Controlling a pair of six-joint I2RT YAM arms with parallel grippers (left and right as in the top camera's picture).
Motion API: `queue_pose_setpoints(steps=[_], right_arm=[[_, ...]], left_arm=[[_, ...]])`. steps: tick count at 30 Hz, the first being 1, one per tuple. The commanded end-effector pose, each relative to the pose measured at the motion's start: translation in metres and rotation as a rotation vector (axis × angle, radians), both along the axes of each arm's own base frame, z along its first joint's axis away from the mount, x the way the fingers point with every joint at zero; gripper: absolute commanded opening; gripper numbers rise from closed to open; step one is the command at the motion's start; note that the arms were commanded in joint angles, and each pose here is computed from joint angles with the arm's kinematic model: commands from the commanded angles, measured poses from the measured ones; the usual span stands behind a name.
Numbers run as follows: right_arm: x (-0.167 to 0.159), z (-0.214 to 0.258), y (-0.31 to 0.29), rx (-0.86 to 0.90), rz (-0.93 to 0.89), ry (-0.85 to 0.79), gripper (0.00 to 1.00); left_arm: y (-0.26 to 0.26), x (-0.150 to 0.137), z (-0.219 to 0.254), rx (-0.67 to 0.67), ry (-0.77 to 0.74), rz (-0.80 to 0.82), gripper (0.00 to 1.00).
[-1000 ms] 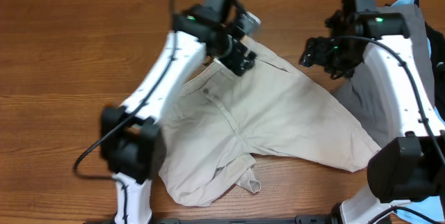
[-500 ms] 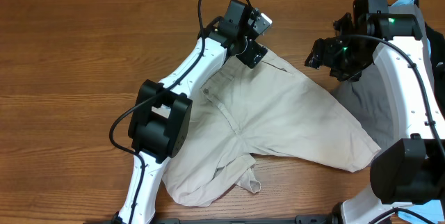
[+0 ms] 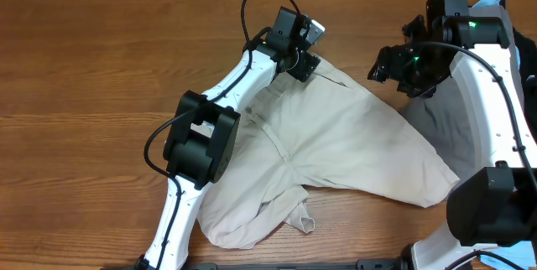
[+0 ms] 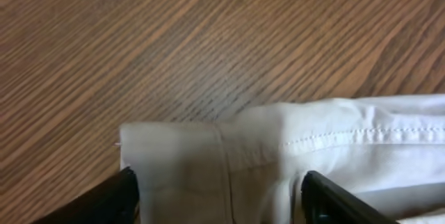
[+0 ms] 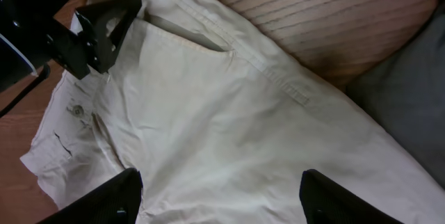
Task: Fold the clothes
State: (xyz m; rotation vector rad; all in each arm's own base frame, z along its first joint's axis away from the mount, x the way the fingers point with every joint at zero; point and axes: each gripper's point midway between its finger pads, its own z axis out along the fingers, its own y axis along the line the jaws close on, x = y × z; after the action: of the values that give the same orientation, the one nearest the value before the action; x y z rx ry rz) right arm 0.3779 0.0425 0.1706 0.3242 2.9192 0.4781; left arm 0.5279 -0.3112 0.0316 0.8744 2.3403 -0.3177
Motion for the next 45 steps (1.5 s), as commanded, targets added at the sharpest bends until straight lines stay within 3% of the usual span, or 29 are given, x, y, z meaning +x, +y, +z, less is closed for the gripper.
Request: queue_pose_setpoints(steps=[1, 5, 7, 9, 10, 17, 23, 27, 32, 34, 36, 37, 39, 45], right_arm=[[0.001, 0.018, 0.002, 0.003, 0.013, -0.054, 0.73], [0.001, 0.018, 0.002, 0.003, 0.013, -0.054, 0.73], [0.001, 0.018, 0.002, 0.003, 0.013, -0.055, 0.73], [0.001, 0.018, 0.002, 0.002, 0.013, -0.056, 0.73], [0.001, 0.018, 0.002, 0.002, 0.013, -0.058, 0.73], [0.009, 0.02, 0.002, 0.002, 0.013, -0.089, 0.74], [0.016, 0.023, 0.002, 0.001, 0.013, -0.123, 0.74], [0.024, 0.025, 0.003, 0.001, 0.016, -0.158, 0.75], [0.032, 0.024, 0.015, 0.003, 0.046, -0.186, 0.75], [0.033, 0.022, 0.021, 0.003, 0.058, -0.185, 0.78], [0.034, 0.02, 0.026, 0.005, 0.072, -0.184, 0.78], [0.035, 0.019, 0.031, 0.007, 0.079, -0.185, 0.79], [0.035, 0.018, 0.037, 0.01, 0.088, -0.183, 0.79], [0.014, 0.003, 0.062, 0.025, 0.108, -0.097, 0.77]], left_arm=[[-0.005, 0.004, 0.004, -0.035, 0.003, 0.037, 0.63], [-0.006, 0.004, -0.008, -0.03, 0.017, 0.037, 0.58], [-0.004, 0.002, -0.02, -0.02, 0.038, 0.055, 0.36], [0.004, 0.006, -0.024, -0.004, 0.039, 0.104, 0.07], [0.01, 0.01, -0.024, -0.001, 0.037, 0.14, 0.04], [0.056, 0.048, 0.017, 0.011, -0.051, 0.33, 0.04], [0.13, 0.096, 0.131, -0.032, -0.198, 0.509, 0.04], [0.177, 0.109, 0.177, -0.051, -0.245, 0.585, 0.04], [0.226, 0.115, 0.191, -0.045, -0.255, 0.661, 0.05], [0.239, 0.114, 0.188, -0.036, -0.242, 0.679, 0.14], [0.245, 0.111, 0.184, -0.024, -0.222, 0.688, 0.46], [0.249, 0.108, 0.18, -0.011, -0.204, 0.691, 0.83], [0.253, 0.101, 0.172, 0.012, -0.166, 0.691, 0.98], [0.257, 0.055, 0.171, 0.06, -0.003, 0.707, 1.0]])
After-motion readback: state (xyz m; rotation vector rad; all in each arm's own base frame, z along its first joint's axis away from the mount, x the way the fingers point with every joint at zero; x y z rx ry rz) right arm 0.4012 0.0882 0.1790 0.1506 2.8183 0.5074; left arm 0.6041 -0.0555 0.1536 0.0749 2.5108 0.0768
